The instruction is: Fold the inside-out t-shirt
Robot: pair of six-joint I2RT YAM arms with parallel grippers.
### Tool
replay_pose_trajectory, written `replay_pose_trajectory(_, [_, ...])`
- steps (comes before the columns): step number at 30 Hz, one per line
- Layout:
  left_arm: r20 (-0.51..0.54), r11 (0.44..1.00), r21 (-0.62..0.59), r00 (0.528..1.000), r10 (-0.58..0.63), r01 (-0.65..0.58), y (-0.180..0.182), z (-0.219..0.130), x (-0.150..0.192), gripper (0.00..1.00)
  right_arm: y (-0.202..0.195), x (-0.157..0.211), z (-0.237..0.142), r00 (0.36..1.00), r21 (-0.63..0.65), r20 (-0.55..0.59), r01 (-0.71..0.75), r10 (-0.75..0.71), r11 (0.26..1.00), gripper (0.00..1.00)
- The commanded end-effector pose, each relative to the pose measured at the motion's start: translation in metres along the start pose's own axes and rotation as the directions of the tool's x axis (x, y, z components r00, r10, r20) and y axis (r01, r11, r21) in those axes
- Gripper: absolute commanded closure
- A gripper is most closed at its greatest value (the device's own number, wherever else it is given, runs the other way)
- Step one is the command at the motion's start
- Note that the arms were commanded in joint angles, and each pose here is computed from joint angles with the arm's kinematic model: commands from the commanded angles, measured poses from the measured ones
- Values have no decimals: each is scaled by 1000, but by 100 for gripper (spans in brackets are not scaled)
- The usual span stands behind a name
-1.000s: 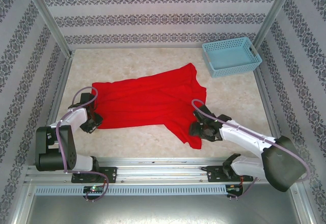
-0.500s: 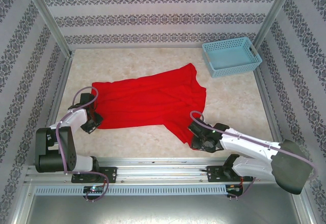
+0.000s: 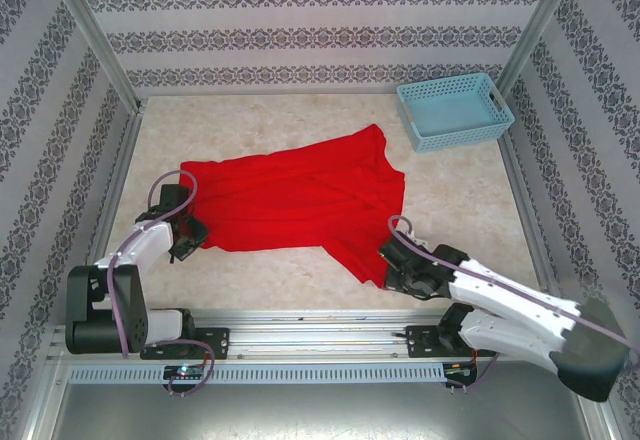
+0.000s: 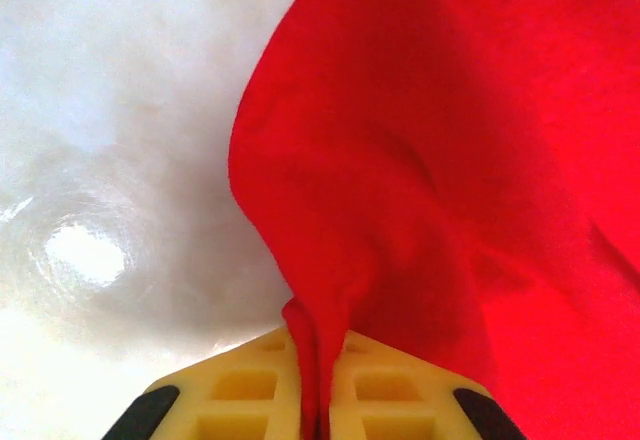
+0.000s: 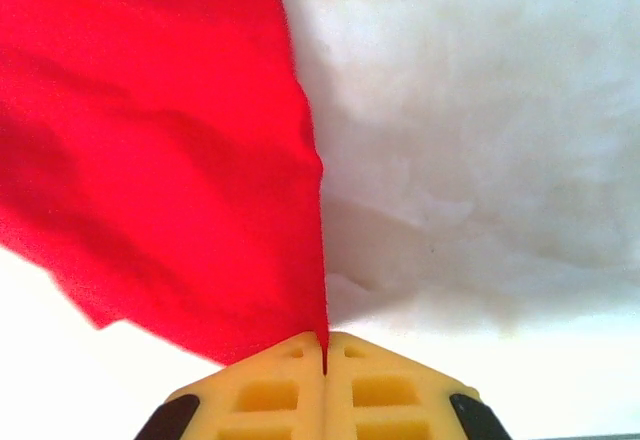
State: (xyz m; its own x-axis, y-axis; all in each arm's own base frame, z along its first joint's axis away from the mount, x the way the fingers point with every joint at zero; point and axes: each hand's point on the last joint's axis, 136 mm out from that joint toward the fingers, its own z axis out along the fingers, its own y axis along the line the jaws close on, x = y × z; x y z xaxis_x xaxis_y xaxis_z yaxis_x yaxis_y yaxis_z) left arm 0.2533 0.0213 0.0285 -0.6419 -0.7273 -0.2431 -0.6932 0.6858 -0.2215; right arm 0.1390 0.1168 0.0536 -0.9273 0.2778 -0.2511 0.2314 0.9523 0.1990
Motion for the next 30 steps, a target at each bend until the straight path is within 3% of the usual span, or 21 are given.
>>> replay_pose_trajectory(1, [23, 999, 32, 1000, 5, -6, -2, -15, 4, 90, -15, -20, -32, 993, 24, 117, 6, -9, 1000, 100])
replay_pose_trajectory(8, [95, 997, 65, 994, -51, 45, 2, -43, 4, 90, -4, -60, -68, 977, -92, 207, -27, 46, 995, 100])
replay_pose_trajectory(15, [119, 993, 94, 989, -83, 72, -23, -42, -29, 93, 50, -163, -107, 926, -253, 365, 0, 96, 968, 100])
replay_pose_trajectory(21, [146, 988, 112, 981, -124, 109, -47, -40, -70, 94, 79, -239, -98, 914, -246, 394, 8, 92, 969, 100])
replay_pose_trajectory(30, [133, 985, 114, 980, -146, 132, -72, -23, -118, 95, 101, -310, -59, 912, -165, 407, 15, 54, 986, 100])
